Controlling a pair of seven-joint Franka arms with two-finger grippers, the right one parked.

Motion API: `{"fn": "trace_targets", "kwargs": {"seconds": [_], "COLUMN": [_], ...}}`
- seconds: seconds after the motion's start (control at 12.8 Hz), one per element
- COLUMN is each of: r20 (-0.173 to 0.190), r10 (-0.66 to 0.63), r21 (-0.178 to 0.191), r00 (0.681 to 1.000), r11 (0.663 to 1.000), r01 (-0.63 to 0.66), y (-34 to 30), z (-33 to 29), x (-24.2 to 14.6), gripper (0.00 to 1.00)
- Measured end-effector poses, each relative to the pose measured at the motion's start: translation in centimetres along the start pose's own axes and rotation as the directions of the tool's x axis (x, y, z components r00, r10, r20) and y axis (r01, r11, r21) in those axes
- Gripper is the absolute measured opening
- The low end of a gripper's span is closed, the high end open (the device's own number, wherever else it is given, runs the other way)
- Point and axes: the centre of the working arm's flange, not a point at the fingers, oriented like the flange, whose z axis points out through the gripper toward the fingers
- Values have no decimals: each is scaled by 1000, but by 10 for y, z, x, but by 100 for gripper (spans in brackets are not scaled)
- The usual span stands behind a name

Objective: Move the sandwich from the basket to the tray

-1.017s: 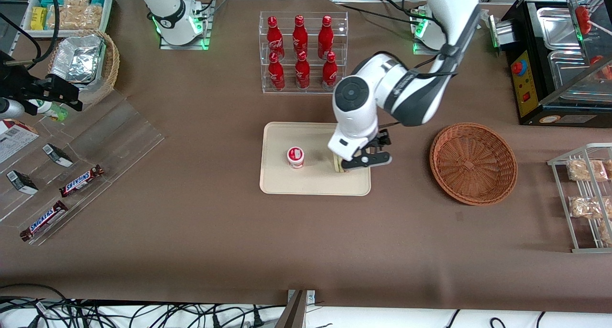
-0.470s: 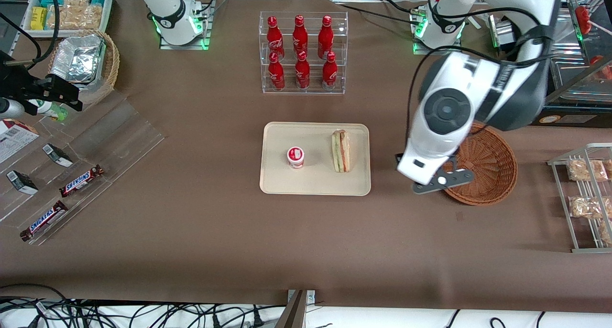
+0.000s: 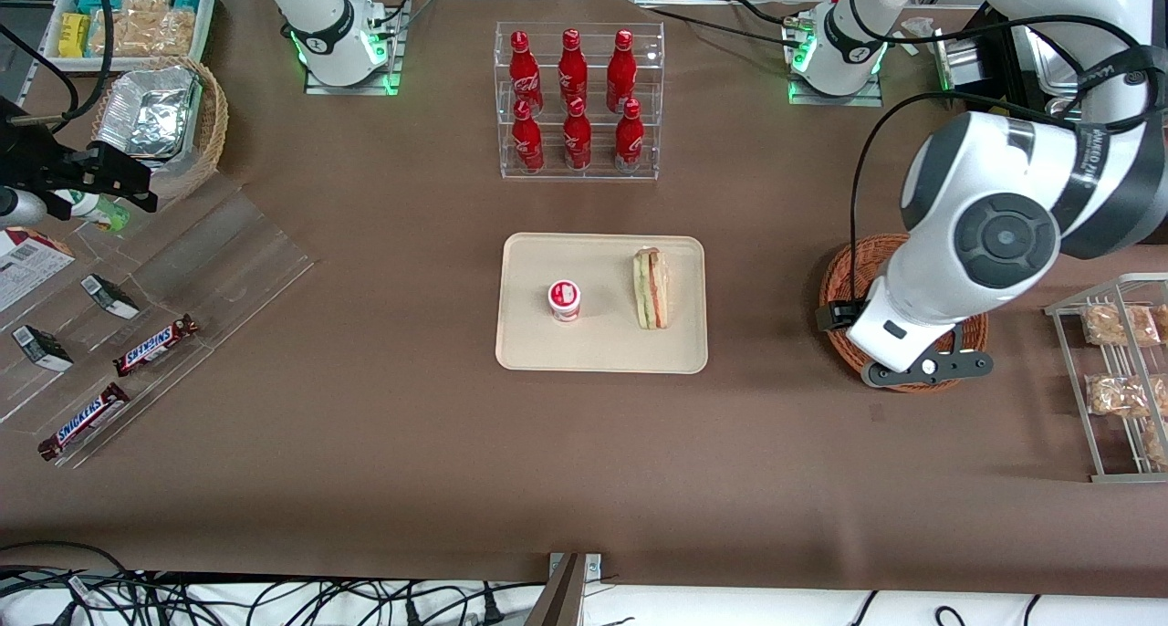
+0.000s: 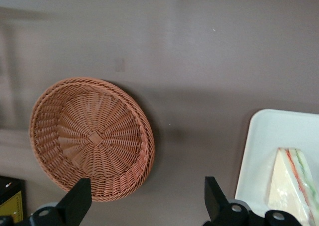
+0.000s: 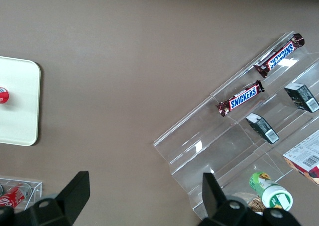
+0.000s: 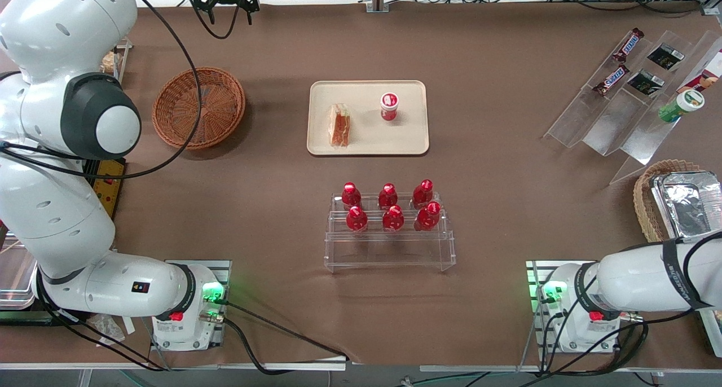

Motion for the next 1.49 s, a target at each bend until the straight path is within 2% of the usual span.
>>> {"fn": "trace_targets", "kwargs": {"seconds": [0.16, 0.31, 0.55, 0.7, 0.94, 1.17, 1.41, 1.49], "r20": [12, 5, 5, 3, -44, -54, -63, -63], "r10": [61, 93, 126, 141, 141, 141, 148, 149], "r21": [-55, -78, -133, -154, -145, -135, -75, -66], "r00": [998, 996, 992, 990, 989, 989, 987, 987], "r11": [997, 993, 983, 978, 979, 980, 986, 986], "r01": [-60, -93, -124, -139, -146, -147, -152, -153], "y": [-37, -71, -89, -104, -115, -118, -121, -121], "z": [0, -3, -3, -2, -27, -42, -53, -54], "x": [9, 15, 17, 20, 17, 11, 8, 7], "gripper": [100, 100, 100, 100, 100, 100, 100, 100]}}
